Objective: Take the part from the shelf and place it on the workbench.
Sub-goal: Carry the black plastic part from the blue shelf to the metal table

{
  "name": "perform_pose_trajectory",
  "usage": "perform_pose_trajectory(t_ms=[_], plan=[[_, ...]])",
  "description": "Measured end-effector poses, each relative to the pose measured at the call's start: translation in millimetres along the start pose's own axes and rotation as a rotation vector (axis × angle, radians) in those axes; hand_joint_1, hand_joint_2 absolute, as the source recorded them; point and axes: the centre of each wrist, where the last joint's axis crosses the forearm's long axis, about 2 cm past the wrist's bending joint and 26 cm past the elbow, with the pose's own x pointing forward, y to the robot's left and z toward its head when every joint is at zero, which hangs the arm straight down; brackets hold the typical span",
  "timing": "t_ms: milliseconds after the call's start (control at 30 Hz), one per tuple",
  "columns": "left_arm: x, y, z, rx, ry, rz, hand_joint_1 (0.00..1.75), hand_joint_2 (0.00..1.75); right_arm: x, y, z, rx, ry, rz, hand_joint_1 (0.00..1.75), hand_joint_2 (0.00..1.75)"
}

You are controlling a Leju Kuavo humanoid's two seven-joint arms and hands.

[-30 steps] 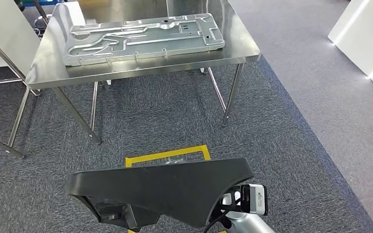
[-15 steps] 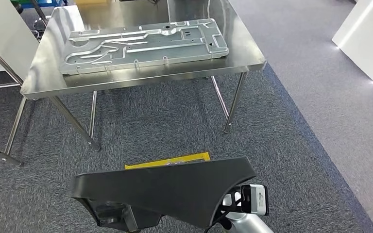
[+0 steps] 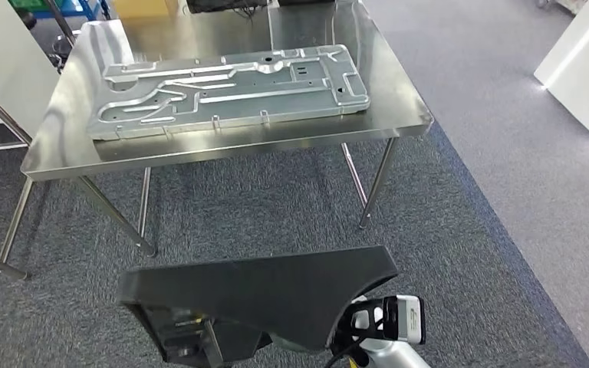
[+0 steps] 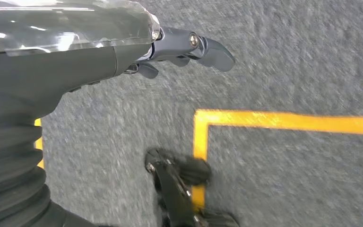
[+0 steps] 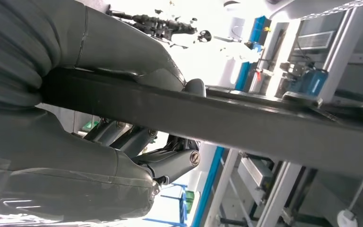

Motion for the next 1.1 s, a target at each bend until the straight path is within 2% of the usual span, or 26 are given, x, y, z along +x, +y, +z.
perform_pose_trajectory(t_ms=[133,467,1100], plan=[[3.9,-2.4,-1.4,-0.003,-0.009,0.003,0.00,1.75,1.2,-0.9,-3.1,0.011,-0.010,-0.002,1.75,1.75],[-3.6,-0.6,1.6,0.001,0.007,-0.001,0.00,1.75,0.6,-0.2,-2.2,0.010,-0.007,-0.005,1.75,1.75],[2.2,-3.5,-0.6,-0.005,-0.015,0.003,0.00,1.75,3.0,-1.7,1.4,-0.003,-0.006,0.005,1.75,1.75]])
